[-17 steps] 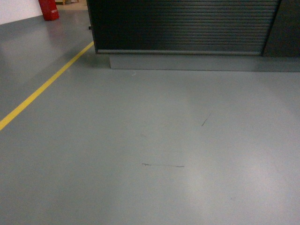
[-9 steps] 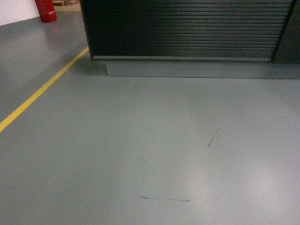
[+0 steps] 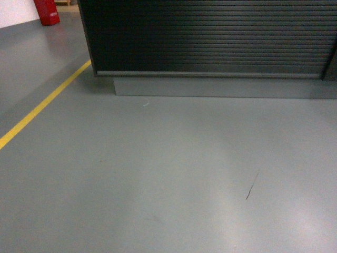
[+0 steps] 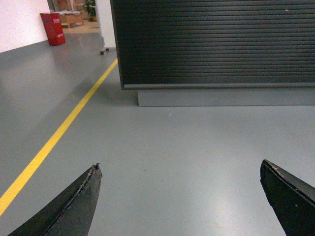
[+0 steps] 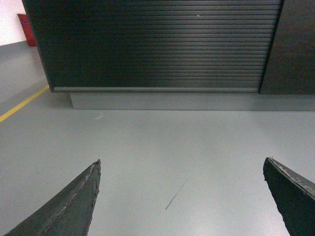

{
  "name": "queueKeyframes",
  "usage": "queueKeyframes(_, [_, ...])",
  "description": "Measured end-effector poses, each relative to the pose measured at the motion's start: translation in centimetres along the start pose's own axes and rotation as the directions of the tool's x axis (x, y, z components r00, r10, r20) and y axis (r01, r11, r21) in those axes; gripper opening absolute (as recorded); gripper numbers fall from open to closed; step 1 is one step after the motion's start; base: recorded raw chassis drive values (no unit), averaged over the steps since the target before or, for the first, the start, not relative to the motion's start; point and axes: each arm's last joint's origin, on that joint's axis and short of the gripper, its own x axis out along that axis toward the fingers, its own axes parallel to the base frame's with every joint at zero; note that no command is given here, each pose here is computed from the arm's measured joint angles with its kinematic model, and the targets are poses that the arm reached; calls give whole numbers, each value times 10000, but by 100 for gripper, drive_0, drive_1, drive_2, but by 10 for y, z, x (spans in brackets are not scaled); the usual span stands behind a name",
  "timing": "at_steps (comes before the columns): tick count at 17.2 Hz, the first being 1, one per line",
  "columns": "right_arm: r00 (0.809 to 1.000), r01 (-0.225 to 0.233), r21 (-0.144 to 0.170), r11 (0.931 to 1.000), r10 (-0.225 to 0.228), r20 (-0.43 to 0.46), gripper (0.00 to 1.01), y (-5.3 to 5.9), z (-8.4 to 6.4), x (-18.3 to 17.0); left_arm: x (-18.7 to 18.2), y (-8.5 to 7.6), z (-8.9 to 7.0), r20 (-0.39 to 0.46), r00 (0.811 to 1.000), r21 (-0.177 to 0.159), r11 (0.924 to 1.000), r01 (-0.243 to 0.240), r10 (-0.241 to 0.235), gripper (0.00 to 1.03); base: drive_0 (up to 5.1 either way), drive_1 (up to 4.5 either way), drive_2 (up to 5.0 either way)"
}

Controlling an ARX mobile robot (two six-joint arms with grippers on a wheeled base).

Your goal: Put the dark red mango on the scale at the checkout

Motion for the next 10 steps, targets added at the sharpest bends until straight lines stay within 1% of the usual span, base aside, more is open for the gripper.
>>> queueKeyframes(10, [10000, -11, 0, 10000, 11, 15, 98, 0, 0, 0, 0, 0, 0, 4, 10000, 0, 10000, 0, 0, 98, 3, 436, -430])
